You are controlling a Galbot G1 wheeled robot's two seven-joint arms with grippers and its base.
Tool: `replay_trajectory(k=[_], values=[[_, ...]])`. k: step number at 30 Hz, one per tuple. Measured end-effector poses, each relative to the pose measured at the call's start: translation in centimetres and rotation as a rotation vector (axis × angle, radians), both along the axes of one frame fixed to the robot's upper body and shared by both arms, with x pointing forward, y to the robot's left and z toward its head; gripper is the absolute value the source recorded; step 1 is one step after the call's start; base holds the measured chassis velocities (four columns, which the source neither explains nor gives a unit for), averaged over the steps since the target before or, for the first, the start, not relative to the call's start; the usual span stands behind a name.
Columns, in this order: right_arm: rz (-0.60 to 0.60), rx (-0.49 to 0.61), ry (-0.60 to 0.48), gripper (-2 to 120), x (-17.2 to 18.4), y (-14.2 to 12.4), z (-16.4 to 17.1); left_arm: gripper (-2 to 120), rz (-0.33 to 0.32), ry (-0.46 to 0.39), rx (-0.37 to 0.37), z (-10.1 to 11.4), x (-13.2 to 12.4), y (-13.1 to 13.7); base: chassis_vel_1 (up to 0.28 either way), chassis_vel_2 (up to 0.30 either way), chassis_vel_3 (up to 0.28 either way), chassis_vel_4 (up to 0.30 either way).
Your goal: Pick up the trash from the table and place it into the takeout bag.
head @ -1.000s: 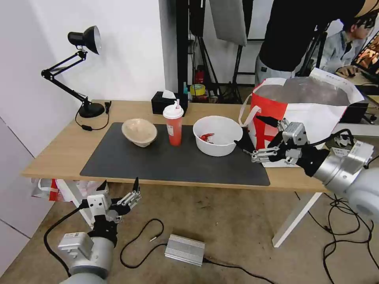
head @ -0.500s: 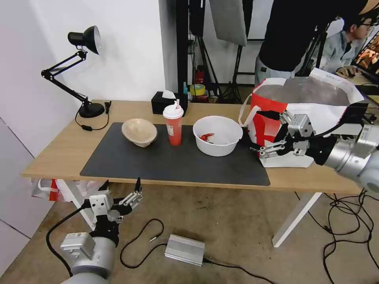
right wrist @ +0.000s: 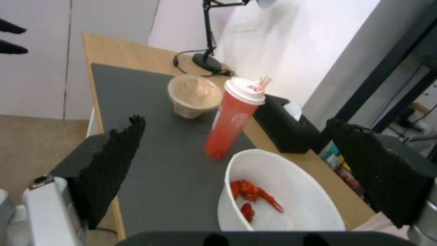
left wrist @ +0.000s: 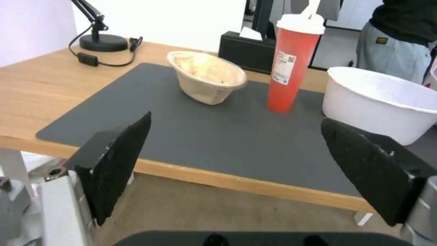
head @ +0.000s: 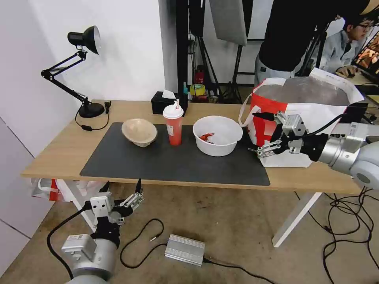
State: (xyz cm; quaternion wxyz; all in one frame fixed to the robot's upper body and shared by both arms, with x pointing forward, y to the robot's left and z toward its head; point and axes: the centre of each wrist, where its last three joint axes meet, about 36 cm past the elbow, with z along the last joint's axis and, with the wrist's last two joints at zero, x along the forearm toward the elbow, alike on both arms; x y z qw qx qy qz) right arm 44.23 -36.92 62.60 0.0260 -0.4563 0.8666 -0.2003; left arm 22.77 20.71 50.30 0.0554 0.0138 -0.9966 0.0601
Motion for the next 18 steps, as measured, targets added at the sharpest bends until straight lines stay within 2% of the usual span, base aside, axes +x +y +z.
replay_trajectory(k=[18], values=[[0.094,-0.046,0.01,100,4.1,1.1,0.4,100,0.009,0.005,-0.003,-0.5,0.1,-0.2,0.0,0.0,0.0,0.0]])
